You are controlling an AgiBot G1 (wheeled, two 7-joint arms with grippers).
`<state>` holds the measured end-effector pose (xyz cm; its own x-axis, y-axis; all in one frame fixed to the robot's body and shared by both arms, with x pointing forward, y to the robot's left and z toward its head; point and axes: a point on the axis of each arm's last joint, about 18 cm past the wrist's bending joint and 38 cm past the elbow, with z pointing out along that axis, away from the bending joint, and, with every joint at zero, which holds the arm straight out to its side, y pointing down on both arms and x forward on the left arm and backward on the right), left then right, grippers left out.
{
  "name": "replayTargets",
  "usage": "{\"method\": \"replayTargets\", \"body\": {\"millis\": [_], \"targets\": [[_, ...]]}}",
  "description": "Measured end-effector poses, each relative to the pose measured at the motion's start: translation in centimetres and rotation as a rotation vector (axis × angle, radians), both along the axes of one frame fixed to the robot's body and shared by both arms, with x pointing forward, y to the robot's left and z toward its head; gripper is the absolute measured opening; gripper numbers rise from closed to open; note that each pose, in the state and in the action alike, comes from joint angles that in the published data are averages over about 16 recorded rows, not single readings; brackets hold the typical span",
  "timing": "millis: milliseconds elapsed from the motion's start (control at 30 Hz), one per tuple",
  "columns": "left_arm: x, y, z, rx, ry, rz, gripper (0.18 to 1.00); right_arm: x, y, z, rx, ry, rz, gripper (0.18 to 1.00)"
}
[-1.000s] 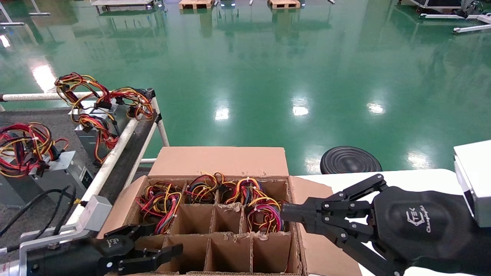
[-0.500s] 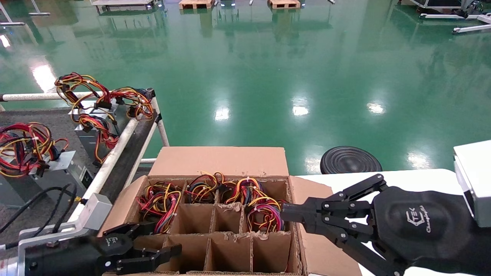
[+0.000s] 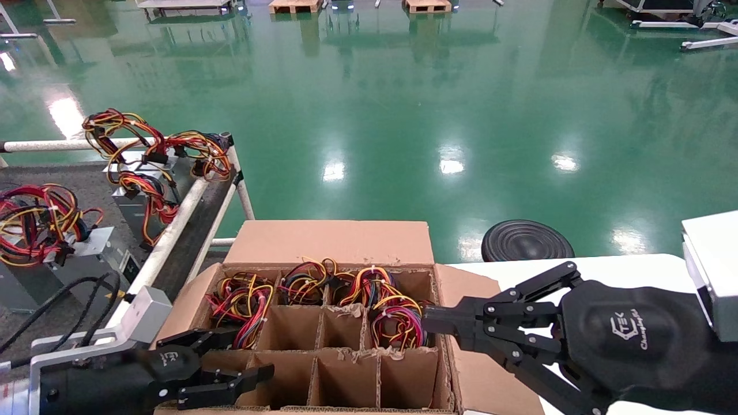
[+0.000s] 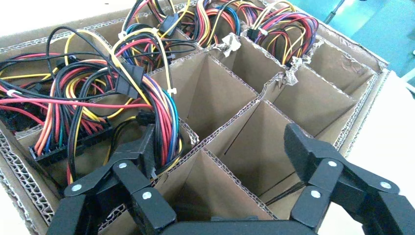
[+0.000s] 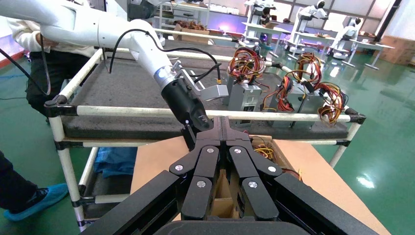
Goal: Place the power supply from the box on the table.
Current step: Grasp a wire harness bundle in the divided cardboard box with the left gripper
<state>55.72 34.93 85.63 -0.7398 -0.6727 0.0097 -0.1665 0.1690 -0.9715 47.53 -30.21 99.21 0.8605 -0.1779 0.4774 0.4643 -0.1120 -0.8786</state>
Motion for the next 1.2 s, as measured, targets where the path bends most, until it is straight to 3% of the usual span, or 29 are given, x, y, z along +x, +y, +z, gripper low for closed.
{"method": "replayTargets", "body": {"millis": [300, 733, 833, 1200], "targets": [[-0.03, 0.24, 0.02, -0.004, 0.004, 0.013, 0.905, 0.00, 0.00, 0.00, 0.000, 0.000, 0.000, 0.194], [-0.10, 0.45, -0.09, -0.015, 0.010, 0.031, 0.650, 0.00, 0.00, 0.00, 0.000, 0.000, 0.000, 0.194], [-0.12, 0.46, -0.12, -0.017, 0.011, 0.034, 0.546, 0.00, 0.00, 0.00, 0.000, 0.000, 0.000, 0.194], [-0.21, 0.49, -0.25, -0.024, 0.014, 0.042, 0.342, 0.00, 0.00, 0.00, 0.000, 0.000, 0.000, 0.194]]}}
